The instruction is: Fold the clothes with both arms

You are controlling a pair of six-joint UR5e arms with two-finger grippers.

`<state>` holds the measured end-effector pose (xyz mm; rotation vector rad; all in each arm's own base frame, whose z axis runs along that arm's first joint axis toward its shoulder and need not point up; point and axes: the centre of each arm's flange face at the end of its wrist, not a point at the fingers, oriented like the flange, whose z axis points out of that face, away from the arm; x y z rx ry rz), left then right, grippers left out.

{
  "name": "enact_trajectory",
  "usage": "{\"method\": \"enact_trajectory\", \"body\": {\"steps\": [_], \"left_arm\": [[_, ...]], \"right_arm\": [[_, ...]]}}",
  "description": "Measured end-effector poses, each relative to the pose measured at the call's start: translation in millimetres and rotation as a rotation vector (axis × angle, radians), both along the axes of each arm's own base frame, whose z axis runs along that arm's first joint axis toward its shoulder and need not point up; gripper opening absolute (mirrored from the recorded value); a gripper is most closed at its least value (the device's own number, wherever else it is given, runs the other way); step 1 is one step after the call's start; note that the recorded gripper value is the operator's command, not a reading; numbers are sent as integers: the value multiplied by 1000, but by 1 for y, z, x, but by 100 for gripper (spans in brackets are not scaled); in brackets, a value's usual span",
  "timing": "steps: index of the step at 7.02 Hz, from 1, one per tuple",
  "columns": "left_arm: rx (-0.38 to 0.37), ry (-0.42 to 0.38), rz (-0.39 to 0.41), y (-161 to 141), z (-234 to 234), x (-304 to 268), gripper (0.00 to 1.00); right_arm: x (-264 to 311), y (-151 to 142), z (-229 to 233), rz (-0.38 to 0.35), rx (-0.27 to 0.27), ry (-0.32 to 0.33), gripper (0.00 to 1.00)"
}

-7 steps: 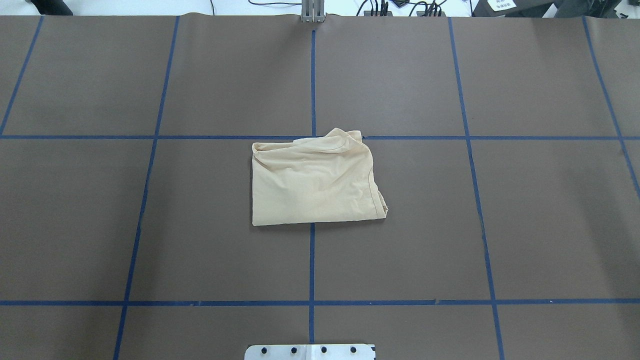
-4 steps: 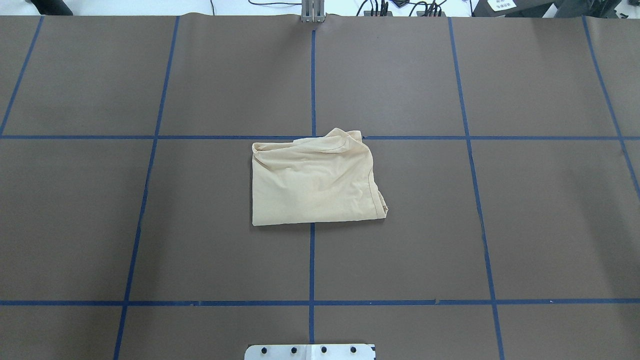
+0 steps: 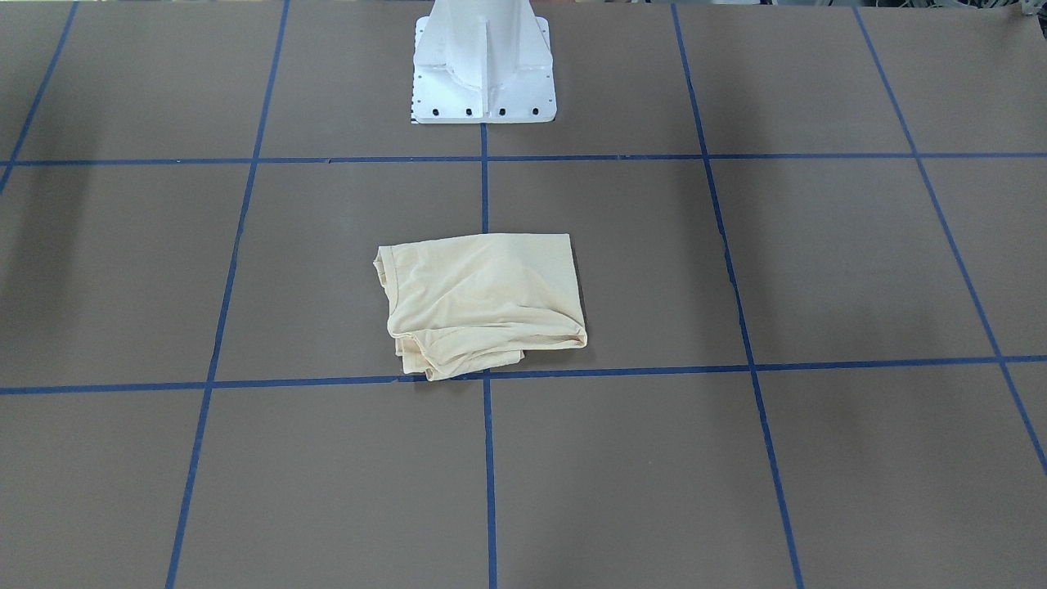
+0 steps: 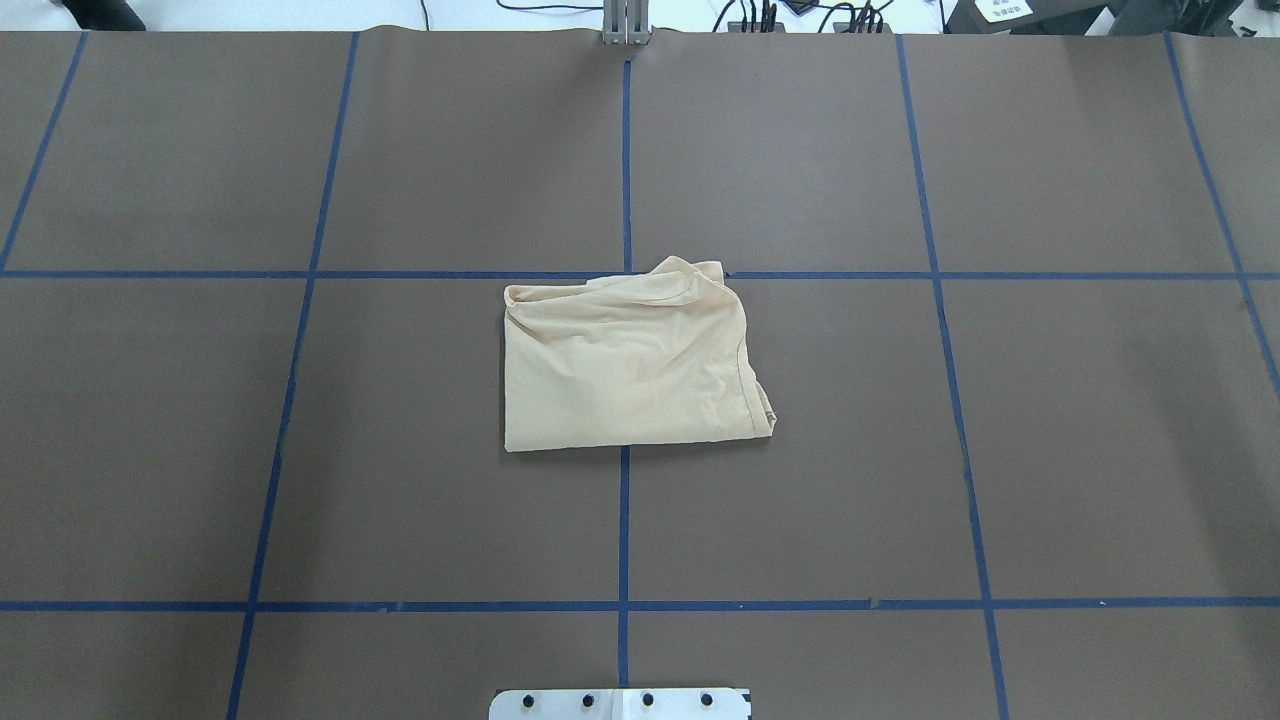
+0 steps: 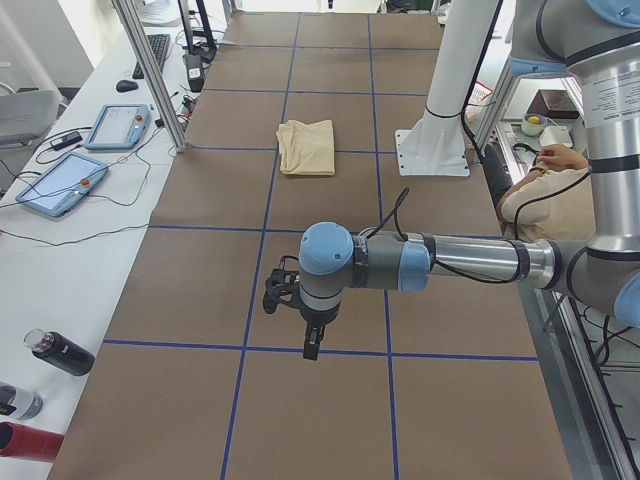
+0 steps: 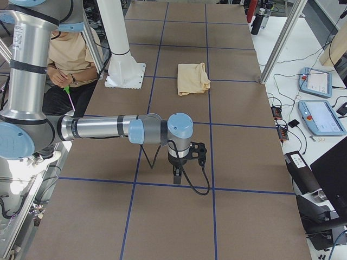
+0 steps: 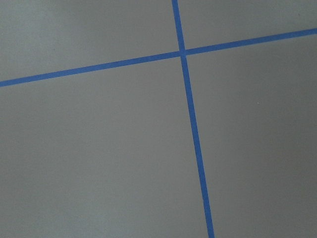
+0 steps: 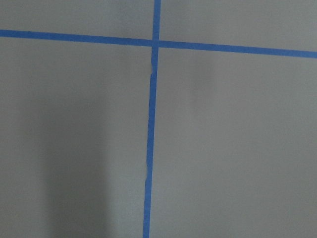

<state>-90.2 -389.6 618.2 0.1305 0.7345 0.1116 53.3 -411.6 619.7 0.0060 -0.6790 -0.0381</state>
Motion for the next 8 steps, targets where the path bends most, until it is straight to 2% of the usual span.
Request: {"method": "enact_trajectory", "body": {"steps": [8], "left_arm": [[-21, 0, 0, 6, 9, 0, 100]], "right_arm": [[-1, -2, -15, 5, 25, -11, 100]]}}
